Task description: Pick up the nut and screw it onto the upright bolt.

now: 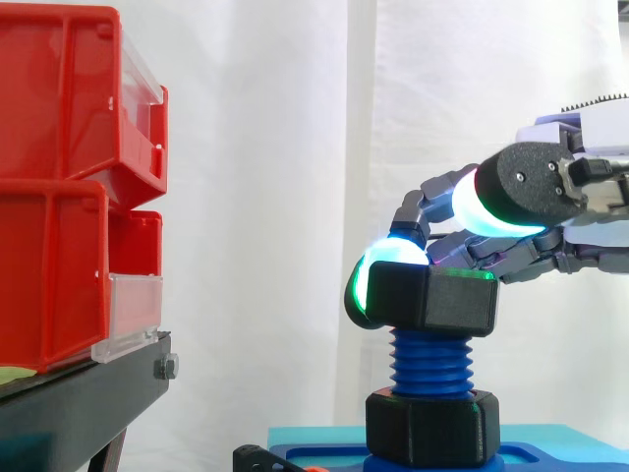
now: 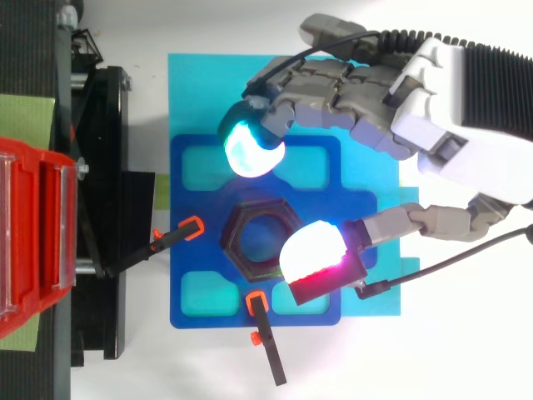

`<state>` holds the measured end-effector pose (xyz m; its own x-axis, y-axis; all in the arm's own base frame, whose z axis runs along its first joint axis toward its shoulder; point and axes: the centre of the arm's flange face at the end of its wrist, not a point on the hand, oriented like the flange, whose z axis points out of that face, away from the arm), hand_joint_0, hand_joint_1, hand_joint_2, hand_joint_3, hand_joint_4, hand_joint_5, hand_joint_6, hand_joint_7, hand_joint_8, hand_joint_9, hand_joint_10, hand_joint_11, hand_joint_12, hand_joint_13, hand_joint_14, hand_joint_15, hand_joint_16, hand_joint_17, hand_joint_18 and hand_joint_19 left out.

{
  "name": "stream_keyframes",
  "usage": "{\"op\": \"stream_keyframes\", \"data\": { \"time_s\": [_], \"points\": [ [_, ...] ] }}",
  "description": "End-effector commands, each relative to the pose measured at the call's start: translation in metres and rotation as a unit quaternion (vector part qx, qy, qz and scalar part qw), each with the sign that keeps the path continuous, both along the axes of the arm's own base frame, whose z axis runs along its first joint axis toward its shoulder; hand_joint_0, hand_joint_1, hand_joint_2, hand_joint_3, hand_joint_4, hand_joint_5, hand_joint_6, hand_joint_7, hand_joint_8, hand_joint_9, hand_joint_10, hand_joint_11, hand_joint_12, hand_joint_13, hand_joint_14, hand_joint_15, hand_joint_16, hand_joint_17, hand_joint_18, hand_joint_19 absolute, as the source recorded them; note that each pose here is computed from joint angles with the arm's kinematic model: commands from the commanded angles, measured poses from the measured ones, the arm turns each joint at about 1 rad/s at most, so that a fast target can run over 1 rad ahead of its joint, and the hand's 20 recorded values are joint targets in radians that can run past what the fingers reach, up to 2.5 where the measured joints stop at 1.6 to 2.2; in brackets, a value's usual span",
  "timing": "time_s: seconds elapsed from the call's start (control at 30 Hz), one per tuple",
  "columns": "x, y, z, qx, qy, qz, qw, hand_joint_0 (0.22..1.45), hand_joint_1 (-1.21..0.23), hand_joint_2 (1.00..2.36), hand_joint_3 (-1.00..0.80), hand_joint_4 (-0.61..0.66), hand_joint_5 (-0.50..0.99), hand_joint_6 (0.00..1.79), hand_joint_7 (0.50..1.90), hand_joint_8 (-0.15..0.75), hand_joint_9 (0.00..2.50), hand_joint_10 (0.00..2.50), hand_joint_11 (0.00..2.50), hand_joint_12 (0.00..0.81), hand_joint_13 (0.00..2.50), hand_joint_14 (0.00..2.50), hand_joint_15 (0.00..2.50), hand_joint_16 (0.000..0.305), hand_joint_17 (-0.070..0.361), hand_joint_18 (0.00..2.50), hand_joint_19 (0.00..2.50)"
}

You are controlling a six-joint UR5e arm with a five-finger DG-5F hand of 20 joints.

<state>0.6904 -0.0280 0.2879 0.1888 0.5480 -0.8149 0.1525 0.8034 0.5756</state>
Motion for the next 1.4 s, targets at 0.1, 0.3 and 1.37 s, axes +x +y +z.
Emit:
{"op": "stream_keyframes", "data": {
  "time_s": [0.1, 0.3, 1.37],
  "points": [
    [0.0, -0.002, 0.0, 0.0, 0.0, 0.001, 1.0, 0.42, -0.36, 1.0, -0.5, 0.16, -0.24, 0.5, 0.66, 0.251, 0.38, 0.0, 0.0, 0.328, 0.37, 0.0, 0.0, 0.038, 0.086, 0.08, 0.0],
    [0.0, -0.005, 0.0, -0.001, 0.001, 0.003, 1.0, 0.42, -0.27, 1.0, -0.5, 0.12, -0.24, 0.5, 0.6, 0.235, 0.3, 0.0, 0.0, 0.332, 0.3, 0.0, 0.0, 0.041, 0.092, 0.01, 0.0],
    [0.004, 0.026, 0.003, -0.017, -0.009, 0.057, 0.9982, 0.44, -0.17, 1.0, -0.5, 0.08, -0.19, 0.5, 0.74, 0.222, 0.22, 0.0, 0.0, 0.339, 0.21, 0.0, 0.0, 0.042, 0.094, 0.0, 0.0]
  ]
}}
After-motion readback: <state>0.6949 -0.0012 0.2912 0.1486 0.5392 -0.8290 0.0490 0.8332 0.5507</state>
